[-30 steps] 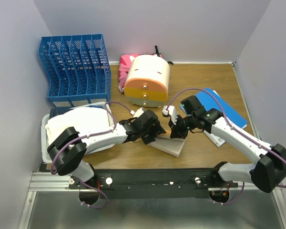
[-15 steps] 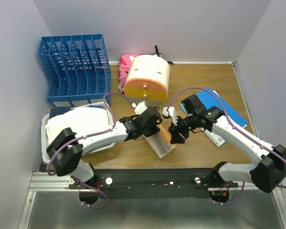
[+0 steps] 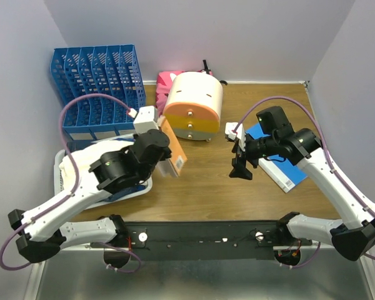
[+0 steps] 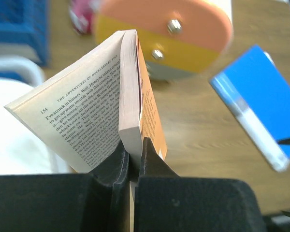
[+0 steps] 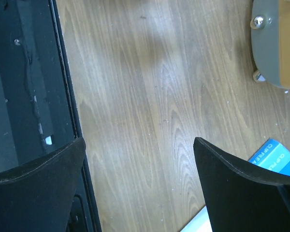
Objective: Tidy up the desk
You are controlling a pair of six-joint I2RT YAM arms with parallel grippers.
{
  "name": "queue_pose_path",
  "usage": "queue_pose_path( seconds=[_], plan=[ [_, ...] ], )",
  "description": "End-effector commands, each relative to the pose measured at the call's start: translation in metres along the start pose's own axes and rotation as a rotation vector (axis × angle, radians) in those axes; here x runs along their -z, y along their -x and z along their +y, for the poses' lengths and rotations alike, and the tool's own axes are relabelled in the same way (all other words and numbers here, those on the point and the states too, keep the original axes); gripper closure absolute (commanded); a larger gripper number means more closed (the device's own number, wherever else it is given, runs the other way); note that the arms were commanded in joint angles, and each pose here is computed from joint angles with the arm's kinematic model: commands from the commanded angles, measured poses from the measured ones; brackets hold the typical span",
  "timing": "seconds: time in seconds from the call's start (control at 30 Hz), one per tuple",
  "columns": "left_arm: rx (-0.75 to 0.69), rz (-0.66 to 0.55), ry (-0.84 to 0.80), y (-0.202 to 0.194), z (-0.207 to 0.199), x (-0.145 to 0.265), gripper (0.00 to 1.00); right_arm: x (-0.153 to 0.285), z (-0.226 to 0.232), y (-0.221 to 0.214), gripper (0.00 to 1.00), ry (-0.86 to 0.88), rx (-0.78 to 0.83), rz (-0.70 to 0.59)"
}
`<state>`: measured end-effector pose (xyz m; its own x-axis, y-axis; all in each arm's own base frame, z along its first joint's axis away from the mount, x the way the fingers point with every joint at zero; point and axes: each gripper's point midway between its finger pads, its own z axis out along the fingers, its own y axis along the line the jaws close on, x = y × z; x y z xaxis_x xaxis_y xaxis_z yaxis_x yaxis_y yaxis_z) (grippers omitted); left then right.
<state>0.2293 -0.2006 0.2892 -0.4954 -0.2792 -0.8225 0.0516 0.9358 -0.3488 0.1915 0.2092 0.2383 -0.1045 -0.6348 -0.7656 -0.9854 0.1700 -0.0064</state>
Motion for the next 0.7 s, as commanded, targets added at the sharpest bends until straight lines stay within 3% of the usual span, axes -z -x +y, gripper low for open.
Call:
queue_pose_path(
  seconds=[0.0,0.07,0.23,0.43,0.67],
  plan=[
    [-0.253,-0.255,0.246,0.081,0.060,0.027,1.00,0.005,0.003,0.000,0.00,0.008,0.001,-0.010],
    [-0.314,-0.310,0.355,0.113,0.087,0.029,1.00,0.003,0.004,-0.002,0.00,0.013,-0.012,-0.011],
    [-0.335,-0.493,0.435,0.185,0.112,0.020,1.00,0.004,0.001,-0.001,0.00,-0.001,-0.016,-0.025],
    [-0.409,-0.545,0.461,0.243,0.143,-0.020,1.00,0.011,-0.004,0.003,0.00,-0.041,-0.017,-0.055],
    [-0.474,-0.507,0.426,0.263,0.168,-0.084,1.00,0.010,-0.009,0.002,0.00,-0.064,-0.023,-0.055]
  ],
)
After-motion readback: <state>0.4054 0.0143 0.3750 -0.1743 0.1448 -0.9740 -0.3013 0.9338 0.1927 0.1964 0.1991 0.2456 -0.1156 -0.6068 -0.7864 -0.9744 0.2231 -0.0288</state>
